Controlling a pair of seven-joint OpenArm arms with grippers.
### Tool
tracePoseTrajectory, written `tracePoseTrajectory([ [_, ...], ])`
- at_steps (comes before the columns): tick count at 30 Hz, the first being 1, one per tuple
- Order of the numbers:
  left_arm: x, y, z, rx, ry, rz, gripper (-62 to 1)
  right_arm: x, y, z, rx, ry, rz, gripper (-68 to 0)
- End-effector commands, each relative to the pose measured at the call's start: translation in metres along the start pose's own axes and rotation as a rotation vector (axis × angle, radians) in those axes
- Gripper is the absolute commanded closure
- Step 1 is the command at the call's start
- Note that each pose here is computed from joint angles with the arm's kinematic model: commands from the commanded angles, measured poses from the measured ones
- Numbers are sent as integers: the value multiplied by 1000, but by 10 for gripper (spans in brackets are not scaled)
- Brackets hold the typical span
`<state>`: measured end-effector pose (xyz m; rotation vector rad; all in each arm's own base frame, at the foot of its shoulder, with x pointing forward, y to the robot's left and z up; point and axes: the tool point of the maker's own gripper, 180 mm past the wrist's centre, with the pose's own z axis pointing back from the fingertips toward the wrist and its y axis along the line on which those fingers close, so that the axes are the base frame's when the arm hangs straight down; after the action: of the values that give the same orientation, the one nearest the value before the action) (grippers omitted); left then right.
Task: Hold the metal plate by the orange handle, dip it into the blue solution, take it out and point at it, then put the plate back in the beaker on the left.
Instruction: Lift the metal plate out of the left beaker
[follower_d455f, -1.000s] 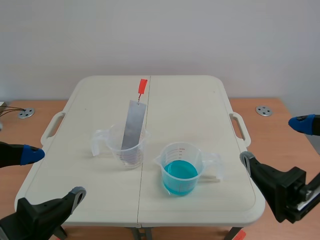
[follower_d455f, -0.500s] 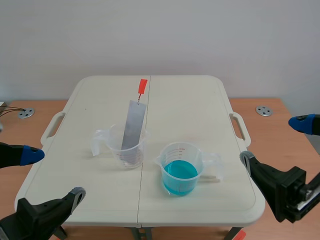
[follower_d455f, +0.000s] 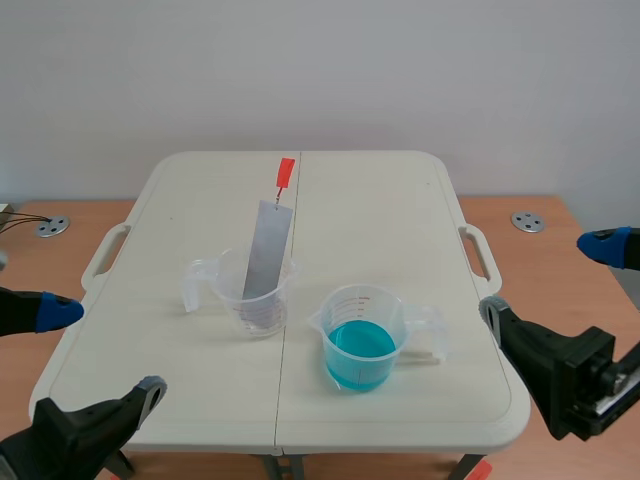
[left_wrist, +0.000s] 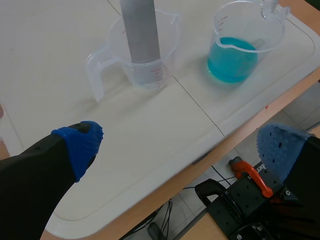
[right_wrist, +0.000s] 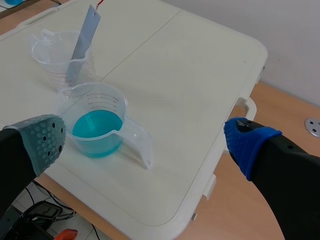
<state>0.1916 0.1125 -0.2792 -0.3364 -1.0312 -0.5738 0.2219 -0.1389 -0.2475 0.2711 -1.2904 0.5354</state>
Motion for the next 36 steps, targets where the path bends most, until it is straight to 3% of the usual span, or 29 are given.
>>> tracePoseTrajectory([
  [1,5,-1,0,-6,-21,2,-623,11,-1,0,1,-39,5,-663],
  [5,5,-1,0,-6,-21,2,-614,11,-1,0,1,-39,5,-663],
  [11,5,-1,0,-5,-20,-3,-25,11,-1,0,1,-40,5,-663],
  [20,-2,-3,2,-4,7,-18,-16,11,-1,0,1,-39,5,-663],
  [26,-32,-10,13,10,114,-49,-16,18,-2,-3,-1,-67,-15,-663],
  [36,-83,-27,49,19,297,-9,-16,20,6,-27,40,-100,-38,-663],
])
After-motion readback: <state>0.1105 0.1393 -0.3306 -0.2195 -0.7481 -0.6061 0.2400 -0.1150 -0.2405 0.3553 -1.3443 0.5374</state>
